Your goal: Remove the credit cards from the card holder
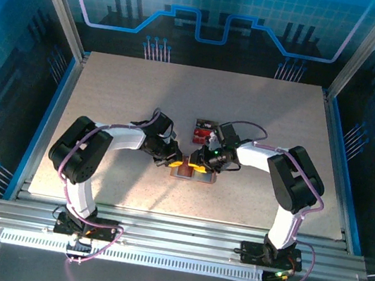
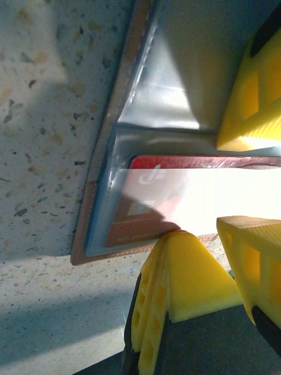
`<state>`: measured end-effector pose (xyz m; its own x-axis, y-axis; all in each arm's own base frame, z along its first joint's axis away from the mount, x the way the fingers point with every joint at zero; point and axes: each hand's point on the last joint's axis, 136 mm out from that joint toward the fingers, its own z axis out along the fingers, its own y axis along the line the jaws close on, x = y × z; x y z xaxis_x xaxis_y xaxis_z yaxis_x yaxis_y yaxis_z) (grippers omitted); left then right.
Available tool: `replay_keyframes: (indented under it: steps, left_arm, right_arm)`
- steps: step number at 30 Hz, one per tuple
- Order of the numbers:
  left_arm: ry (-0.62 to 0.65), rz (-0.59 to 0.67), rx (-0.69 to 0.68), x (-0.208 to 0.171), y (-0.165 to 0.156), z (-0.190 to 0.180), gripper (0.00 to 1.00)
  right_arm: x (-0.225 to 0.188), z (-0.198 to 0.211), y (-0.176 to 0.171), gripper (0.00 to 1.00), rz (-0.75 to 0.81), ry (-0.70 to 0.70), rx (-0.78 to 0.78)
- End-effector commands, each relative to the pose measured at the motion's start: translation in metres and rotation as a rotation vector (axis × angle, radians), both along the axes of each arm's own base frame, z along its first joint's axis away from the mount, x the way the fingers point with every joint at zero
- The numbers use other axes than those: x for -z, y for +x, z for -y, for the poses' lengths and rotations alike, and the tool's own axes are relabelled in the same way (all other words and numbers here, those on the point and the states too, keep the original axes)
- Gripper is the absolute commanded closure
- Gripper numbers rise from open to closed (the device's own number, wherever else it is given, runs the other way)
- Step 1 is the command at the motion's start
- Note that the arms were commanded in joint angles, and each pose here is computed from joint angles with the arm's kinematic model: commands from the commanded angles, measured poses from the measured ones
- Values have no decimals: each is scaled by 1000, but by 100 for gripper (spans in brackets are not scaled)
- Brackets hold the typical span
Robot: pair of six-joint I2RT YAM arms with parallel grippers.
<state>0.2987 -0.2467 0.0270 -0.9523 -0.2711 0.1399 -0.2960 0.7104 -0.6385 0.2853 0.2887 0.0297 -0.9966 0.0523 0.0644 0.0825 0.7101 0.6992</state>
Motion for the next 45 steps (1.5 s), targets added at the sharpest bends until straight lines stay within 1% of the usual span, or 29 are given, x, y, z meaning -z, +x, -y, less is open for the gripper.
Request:
replay_keyframes:
  steps: [1,6,15,27,45]
  left_arm:
    - [-14,3,-2,-15,2,0,87]
    - [-10,20,-1,-22,3,-1,87]
    - [-15,10,-1,-17,2,0,91]
    - [-16,-6,1,-9,-1,-1,92]
    - [-20,-8,1,-8,-1,0,92]
  right_arm:
    - [-7,4,-1,65,14,-28,-4]
    - [-14,6,-1,65,31,-43,-7]
    - [-27,-4,-1,67,58,-28,-28]
    - [-13,-11,-4,67,33,-44,-44]
    - [-2,-1,-7,65,26,-116,-56]
